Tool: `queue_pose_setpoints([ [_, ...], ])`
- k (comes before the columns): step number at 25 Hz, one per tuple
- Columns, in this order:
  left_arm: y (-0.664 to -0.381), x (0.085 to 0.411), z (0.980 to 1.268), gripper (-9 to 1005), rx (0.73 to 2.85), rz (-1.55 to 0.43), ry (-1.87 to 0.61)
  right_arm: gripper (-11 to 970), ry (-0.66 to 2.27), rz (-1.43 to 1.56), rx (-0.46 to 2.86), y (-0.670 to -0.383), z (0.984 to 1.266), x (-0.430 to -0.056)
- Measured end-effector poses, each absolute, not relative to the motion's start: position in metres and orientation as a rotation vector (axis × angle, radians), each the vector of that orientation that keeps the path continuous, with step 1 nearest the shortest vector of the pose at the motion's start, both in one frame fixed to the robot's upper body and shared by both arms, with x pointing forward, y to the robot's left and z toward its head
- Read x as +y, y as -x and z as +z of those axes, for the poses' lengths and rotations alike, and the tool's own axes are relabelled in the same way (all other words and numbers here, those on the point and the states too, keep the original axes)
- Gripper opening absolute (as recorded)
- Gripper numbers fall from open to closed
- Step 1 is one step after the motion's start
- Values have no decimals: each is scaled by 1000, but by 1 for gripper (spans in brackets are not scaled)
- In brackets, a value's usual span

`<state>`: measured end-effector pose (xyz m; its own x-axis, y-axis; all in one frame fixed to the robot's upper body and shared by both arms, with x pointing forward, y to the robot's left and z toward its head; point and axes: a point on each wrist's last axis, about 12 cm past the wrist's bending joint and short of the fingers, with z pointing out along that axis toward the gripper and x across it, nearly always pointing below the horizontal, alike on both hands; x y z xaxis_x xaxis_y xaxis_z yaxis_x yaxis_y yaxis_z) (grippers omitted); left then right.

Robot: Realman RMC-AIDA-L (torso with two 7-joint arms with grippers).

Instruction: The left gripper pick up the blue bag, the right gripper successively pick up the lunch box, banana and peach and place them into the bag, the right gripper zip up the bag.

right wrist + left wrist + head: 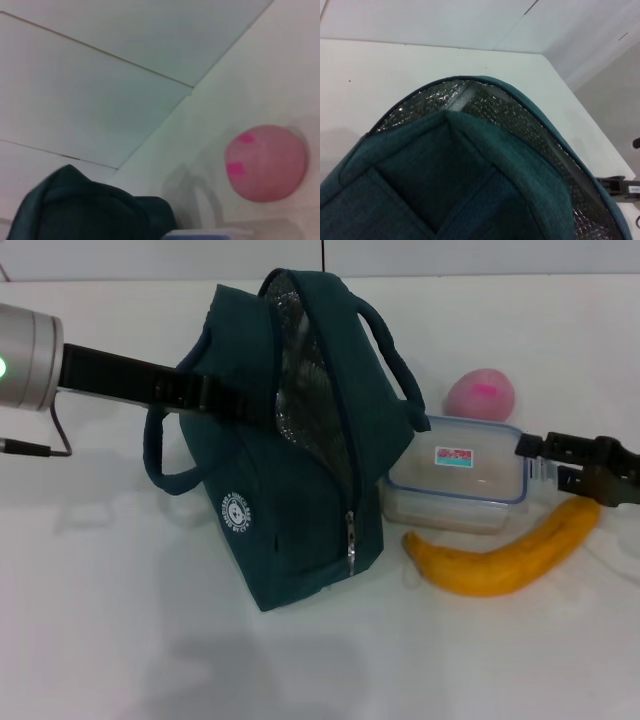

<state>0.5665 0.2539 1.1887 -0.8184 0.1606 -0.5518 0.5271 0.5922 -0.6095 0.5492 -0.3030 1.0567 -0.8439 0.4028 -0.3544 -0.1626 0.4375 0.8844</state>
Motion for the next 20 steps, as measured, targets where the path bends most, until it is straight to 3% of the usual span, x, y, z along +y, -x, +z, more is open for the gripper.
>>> queue_pose_setpoints([
  [20,-568,255,1189,32,2375,-1103,-540,566,-167,1455,2181,-548,1061,-302],
])
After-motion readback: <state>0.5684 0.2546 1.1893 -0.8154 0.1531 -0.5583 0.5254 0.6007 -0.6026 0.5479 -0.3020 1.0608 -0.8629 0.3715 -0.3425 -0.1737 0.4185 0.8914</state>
